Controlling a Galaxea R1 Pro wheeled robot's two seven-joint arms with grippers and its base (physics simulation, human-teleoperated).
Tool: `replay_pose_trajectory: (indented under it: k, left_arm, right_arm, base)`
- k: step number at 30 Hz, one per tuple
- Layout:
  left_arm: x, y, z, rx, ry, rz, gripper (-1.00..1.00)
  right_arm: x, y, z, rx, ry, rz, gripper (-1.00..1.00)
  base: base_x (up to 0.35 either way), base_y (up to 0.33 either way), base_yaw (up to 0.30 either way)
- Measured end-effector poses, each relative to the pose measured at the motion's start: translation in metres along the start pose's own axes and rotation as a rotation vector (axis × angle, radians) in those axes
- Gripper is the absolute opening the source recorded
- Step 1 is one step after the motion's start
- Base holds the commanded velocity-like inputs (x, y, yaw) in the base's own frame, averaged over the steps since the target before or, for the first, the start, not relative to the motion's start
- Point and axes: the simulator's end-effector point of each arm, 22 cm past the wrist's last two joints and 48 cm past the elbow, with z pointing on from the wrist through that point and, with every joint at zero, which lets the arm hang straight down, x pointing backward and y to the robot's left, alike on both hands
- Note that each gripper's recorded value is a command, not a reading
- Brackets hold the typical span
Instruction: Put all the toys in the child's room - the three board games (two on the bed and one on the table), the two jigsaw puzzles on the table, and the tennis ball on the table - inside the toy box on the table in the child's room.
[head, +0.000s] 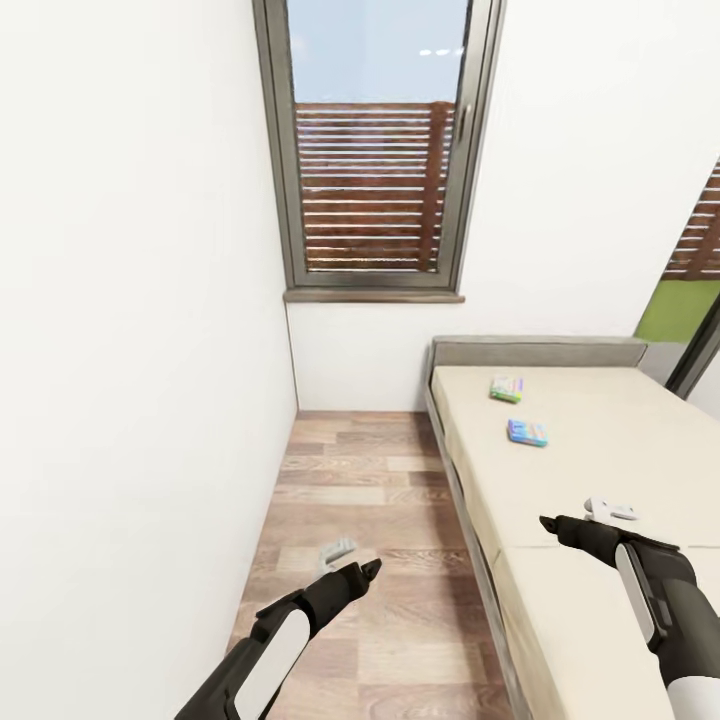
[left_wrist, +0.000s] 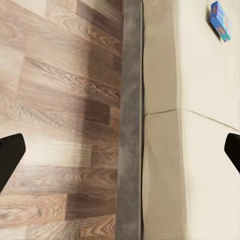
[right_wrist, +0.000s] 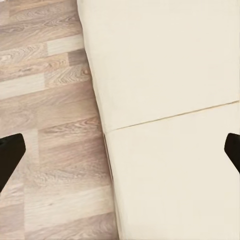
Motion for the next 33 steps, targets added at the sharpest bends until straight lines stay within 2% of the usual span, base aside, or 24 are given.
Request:
replay_pose_trajectory:
  k: [33]
  left_arm:
    - [0.0001,0.0003,0.0000,-0.002,0.000,0.000,1.00]
  right_arm:
    - [0.0002,0.0009,0.0002,-0.001,0.000,-0.001,1.00]
  base:
    - [0.334,0.000,0.000]
